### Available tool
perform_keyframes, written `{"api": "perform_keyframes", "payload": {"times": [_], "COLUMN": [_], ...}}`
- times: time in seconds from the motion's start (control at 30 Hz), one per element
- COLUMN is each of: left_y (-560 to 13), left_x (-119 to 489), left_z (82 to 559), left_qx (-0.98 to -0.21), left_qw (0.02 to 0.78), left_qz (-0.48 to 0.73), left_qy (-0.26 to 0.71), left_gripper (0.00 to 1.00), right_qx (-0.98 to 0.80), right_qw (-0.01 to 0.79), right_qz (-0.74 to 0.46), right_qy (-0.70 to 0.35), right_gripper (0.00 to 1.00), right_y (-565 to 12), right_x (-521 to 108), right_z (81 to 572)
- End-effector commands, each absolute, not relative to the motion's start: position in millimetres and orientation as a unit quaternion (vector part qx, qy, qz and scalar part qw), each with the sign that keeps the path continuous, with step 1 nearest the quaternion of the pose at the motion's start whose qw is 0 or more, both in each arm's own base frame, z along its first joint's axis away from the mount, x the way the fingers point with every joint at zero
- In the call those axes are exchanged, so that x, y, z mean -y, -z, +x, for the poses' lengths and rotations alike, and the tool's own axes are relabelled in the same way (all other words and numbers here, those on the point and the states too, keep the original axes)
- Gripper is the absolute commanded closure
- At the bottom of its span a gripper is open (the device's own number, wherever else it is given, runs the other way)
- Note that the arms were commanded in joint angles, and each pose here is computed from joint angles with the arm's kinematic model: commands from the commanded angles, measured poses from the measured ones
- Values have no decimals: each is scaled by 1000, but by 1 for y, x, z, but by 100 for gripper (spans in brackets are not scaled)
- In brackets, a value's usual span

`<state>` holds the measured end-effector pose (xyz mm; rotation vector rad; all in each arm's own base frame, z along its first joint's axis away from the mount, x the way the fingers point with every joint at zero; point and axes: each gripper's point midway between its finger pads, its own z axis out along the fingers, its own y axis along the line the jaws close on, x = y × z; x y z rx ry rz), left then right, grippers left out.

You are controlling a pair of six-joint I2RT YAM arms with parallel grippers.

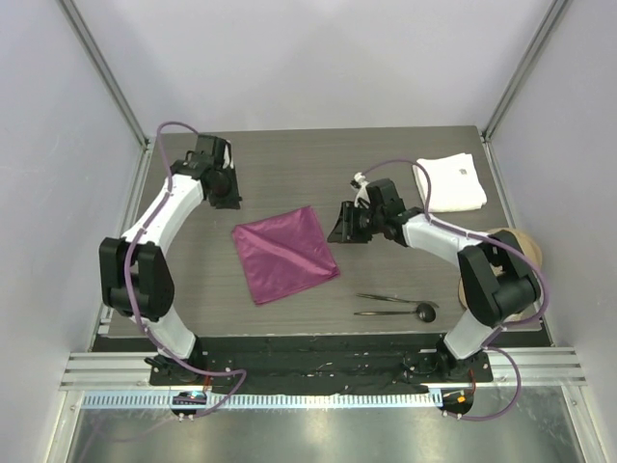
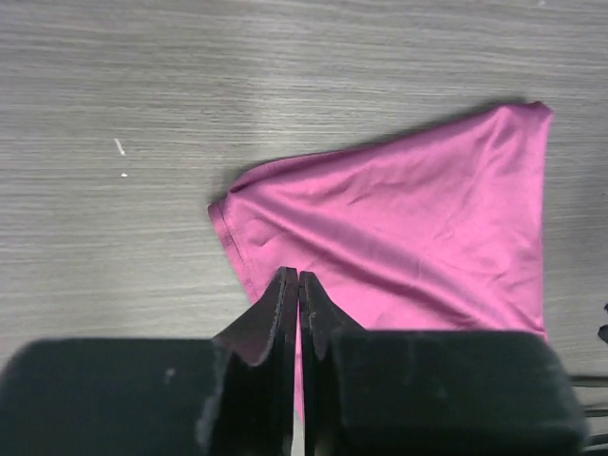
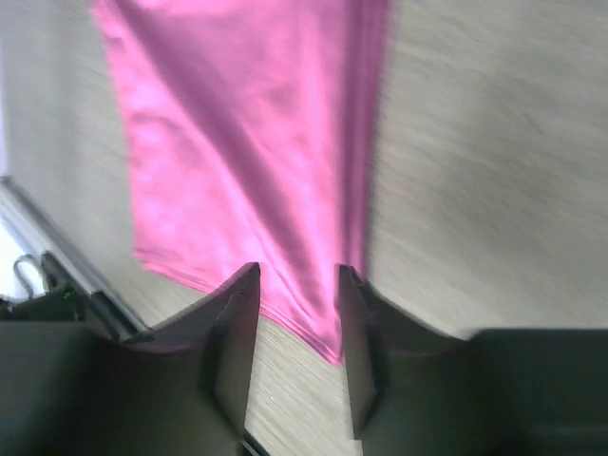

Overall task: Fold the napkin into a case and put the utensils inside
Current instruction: Smooth out the lower triangle-folded napkin at the center of the board.

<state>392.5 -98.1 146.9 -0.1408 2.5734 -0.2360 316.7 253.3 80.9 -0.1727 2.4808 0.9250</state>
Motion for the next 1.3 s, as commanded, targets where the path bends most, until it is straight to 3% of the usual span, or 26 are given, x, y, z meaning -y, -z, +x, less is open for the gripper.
{"api": "perform_keyframes", "payload": {"times": [0.0,0.13,0.23,0.57,0.77,0.83,0.9,0.97,1.1,1.27], "left_y": [-114,-90,-81,-23,-56,-72,-83,-93,-98,-84], "left_x": [106,110,110,73,59,66,74,85,101,106], "left_z": [391,391,396,381,387,388,390,390,390,388], "left_qx": [-966,-971,-971,-989,-984,-984,-981,-978,-974,-975], "left_qw": [219,192,187,112,157,167,180,189,191,174], "left_qz": [-78,-80,-84,-96,-75,-65,-69,-71,-81,-87], "left_qy": [117,121,121,17,-32,-10,14,46,93,103], "left_gripper": [98,99,99,99,95,94,90,83,78,82], "right_qx": [-867,-864,-867,-899,-890,-883,-873,-864,-847,-834], "right_qw": [215,168,157,138,153,167,196,213,232,248], "right_qz": [-105,-111,-108,-64,-66,-70,-72,-71,-56,-58], "right_qy": [-437,-461,-460,-410,-424,-432,-440,-451,-475,-489], "right_gripper": [71,90,94,99,99,95,86,83,65,61], "right_y": [-104,-90,-74,-19,-43,-59,-79,-90,-101,-112], "right_x": [-295,-306,-302,-270,-270,-274,-284,-297,-321,-346], "right_z": [317,306,296,271,270,277,298,324,369,415]}}
